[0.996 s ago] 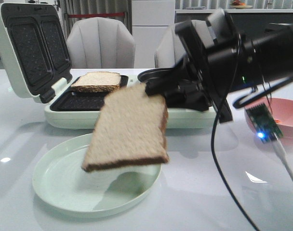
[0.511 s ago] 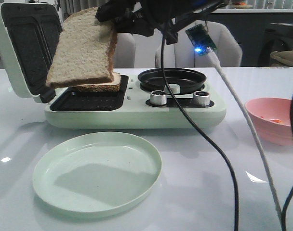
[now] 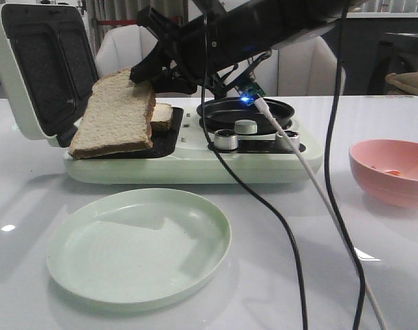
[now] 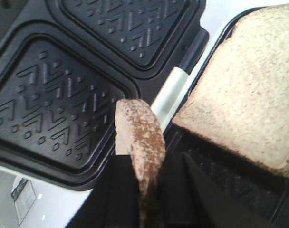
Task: Make breakfast with bread and shrimp
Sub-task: 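Carry the bread slice with the right gripper over the waffle plate, then lower the slice beside the first one and open the right gripper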
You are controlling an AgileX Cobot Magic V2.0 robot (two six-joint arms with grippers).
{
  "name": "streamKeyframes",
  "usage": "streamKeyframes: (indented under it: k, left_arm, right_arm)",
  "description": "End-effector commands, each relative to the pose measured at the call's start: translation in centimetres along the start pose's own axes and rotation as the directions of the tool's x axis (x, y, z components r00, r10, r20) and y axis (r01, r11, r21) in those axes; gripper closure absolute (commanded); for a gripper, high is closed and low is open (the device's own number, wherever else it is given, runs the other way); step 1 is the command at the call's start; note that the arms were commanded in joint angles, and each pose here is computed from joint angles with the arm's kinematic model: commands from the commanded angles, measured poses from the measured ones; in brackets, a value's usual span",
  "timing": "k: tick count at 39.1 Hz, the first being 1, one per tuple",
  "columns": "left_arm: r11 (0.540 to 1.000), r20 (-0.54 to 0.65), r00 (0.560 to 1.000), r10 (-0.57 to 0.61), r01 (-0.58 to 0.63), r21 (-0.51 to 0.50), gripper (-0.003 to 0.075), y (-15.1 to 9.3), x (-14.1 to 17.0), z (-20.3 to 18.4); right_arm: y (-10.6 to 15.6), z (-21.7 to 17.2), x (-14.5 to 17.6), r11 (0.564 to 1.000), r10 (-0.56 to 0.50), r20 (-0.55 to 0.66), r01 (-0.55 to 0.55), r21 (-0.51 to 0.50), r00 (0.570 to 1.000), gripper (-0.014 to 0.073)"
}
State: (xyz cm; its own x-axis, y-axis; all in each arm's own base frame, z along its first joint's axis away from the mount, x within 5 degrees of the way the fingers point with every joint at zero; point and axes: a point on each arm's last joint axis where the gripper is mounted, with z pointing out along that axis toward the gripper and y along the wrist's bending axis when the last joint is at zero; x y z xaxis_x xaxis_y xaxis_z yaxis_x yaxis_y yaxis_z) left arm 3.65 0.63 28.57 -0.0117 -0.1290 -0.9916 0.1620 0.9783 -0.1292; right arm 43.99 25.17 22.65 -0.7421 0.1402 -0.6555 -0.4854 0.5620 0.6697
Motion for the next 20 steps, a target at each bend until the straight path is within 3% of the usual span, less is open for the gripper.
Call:
streamKeyframes:
  k: [1, 6, 12, 20]
  left_arm:
    - [0.999, 0.069, 0.998, -0.002, -0.001, 0.042, 0.0209, -0.41, -1.25, -0.11]
    - [0.999, 0.069, 0.998, -0.002, -0.001, 0.042, 0.0209, -0.41, -1.25, -0.11]
    - [0.999, 0.069, 0.998, -0.002, -0.001, 0.042, 0.0209, -0.41, -1.25, -0.11]
    - [0.999, 0.069, 0.998, -0.002, -0.001, 0.042, 0.0209, -0.41, -1.25, -0.11]
  right_arm:
    - [2.81, -1.62, -2.96, 0.999, -0.030, 0.100, 0.034, -0.038, 0.995, 0.0407]
    - [2.60, -1.62, -3.20, 0.999, -0.038, 0.119, 0.039, -0.009, 0.992, 0.0363]
    - [2.20, -1.63, -3.23, 0.997, -0.077, 0.121, 0.073, 0.037, 0.990, 0.0234]
    - [2.13, -1.75, -3.87, 0.990, -0.125, 0.158, 0.113, 0.082, 0.980, 0.0164]
